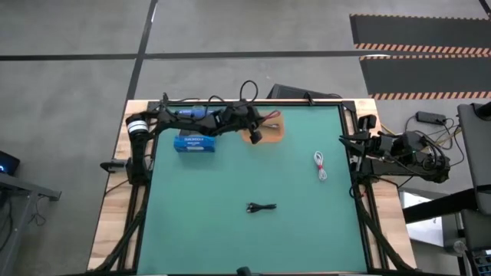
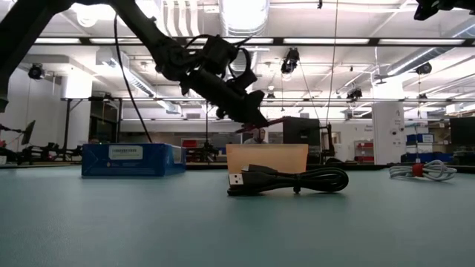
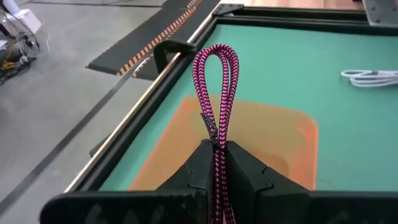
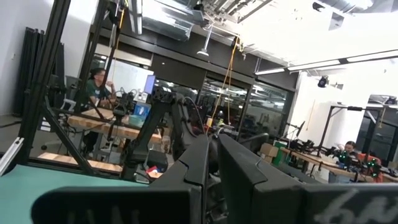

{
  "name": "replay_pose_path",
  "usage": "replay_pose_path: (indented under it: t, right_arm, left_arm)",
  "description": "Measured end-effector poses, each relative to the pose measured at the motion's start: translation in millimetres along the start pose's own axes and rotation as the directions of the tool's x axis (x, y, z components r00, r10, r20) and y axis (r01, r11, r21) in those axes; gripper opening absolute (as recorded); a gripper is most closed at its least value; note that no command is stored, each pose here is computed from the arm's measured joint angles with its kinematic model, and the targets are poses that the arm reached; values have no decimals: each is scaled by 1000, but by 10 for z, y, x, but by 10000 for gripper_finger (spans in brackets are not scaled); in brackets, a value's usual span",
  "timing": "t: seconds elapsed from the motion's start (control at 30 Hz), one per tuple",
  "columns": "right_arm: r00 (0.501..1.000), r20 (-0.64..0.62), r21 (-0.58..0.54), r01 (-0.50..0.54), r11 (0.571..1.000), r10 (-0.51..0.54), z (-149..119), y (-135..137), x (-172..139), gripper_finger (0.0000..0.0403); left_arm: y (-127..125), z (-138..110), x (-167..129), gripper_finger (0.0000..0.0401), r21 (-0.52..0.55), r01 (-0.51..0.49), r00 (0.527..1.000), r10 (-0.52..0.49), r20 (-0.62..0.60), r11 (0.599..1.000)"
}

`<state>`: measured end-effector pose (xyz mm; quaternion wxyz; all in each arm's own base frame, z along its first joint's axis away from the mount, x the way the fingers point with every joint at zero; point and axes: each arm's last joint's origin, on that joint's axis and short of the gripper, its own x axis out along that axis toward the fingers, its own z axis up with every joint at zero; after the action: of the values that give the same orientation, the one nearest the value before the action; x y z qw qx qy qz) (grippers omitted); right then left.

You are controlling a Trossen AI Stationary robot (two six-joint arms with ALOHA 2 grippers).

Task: Pick and place USB-C Cables
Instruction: Put the pink charger cable into the orange bin

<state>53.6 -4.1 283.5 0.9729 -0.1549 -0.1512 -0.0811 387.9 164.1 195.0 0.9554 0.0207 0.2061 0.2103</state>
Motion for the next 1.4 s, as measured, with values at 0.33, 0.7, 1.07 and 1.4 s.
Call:
replay_pose_path:
  t: [0.33,0.7,1.07,1.4]
  right_arm:
    - [1000,0,0,0,1000,0,-1,0,0,27]
    - [1000,-1,1,0,1000,0,-2,1,0,27]
    - [1000,-1,1,0,1000,0,-2,1,0,27]
    - [1000,-1,2,0,1000,0,-3,1,1,27]
  left_arm:
    - [-5,-45,-8,13,-3,-2,1000,3,22,1000]
    - [-2,-49,-7,13,-28,-2,1000,3,19,1000]
    - [2,-57,-7,13,-31,-3,1000,3,14,1000]
    - [3,-52,-8,13,-33,-3,1000,4,19,999]
